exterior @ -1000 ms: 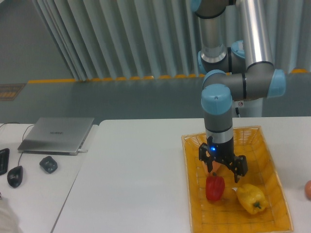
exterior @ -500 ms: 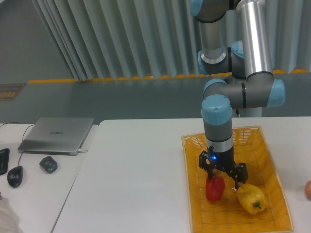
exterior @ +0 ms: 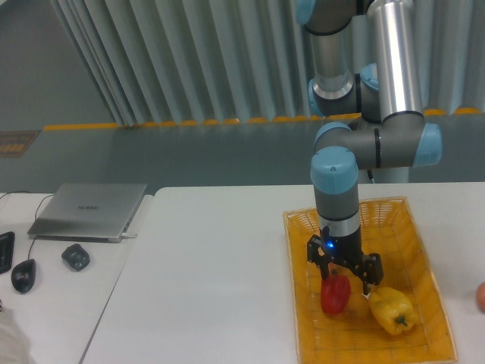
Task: Place the red pepper on the table
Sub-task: 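Lower the gripper around the red pepper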
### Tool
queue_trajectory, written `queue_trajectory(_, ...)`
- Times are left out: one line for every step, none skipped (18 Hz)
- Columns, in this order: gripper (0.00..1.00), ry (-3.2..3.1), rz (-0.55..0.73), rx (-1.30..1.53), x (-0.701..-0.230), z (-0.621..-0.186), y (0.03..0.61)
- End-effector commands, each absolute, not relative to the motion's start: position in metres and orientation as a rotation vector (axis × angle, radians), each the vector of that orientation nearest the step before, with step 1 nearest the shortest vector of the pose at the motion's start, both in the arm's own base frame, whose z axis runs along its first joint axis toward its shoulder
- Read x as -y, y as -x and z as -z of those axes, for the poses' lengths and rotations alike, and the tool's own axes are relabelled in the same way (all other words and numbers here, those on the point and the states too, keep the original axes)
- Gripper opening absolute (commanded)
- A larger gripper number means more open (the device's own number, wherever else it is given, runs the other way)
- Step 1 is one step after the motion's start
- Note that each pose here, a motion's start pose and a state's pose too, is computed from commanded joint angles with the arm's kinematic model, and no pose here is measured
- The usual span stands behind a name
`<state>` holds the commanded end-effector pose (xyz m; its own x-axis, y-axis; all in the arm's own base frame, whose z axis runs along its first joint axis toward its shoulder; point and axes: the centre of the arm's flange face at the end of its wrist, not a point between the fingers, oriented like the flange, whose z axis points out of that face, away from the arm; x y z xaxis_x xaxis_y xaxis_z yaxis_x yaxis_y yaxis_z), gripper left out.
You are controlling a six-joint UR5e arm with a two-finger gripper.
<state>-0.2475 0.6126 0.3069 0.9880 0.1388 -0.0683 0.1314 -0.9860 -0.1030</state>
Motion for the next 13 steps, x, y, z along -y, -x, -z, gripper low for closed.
queue_trajectory(1.0, 3.038, -0.11, 0.205, -0.615, -0.304, 0.243)
queue_trajectory(1.0, 3.042, -0.108, 0.205, -0.617, -0.301, 0.24)
queue_trajectory(1.0, 3.048, -0.106, 0.205, -0.617, -0.298, 0.24)
queue_trajectory(1.0, 3.051, -0.104, 0.205, -0.617, -0.296, 0.24)
queue_trajectory(1.0, 3.055, -0.101, 0.206, -0.618, -0.293, 0.24)
queue_trajectory(1.0, 3.061, -0.101, 0.206, -0.618, -0.29, 0.241)
queue_trajectory(1.0, 3.073, -0.112, 0.21, -0.618, -0.285, 0.242)
queue_trajectory(1.0, 3.083, -0.133, 0.212, -0.618, -0.282, 0.244)
queue_trajectory(1.0, 3.091, -0.145, 0.213, -0.618, -0.279, 0.245)
queue_trajectory(1.0, 3.095, -0.145, 0.211, -0.618, -0.277, 0.246)
queue_trajectory(1.0, 3.099, -0.145, 0.208, -0.618, -0.274, 0.246)
queue_trajectory(1.0, 3.096, -0.147, 0.206, -0.619, -0.274, 0.247)
queue_trajectory(1.0, 3.088, -0.154, 0.206, -0.622, -0.267, 0.249)
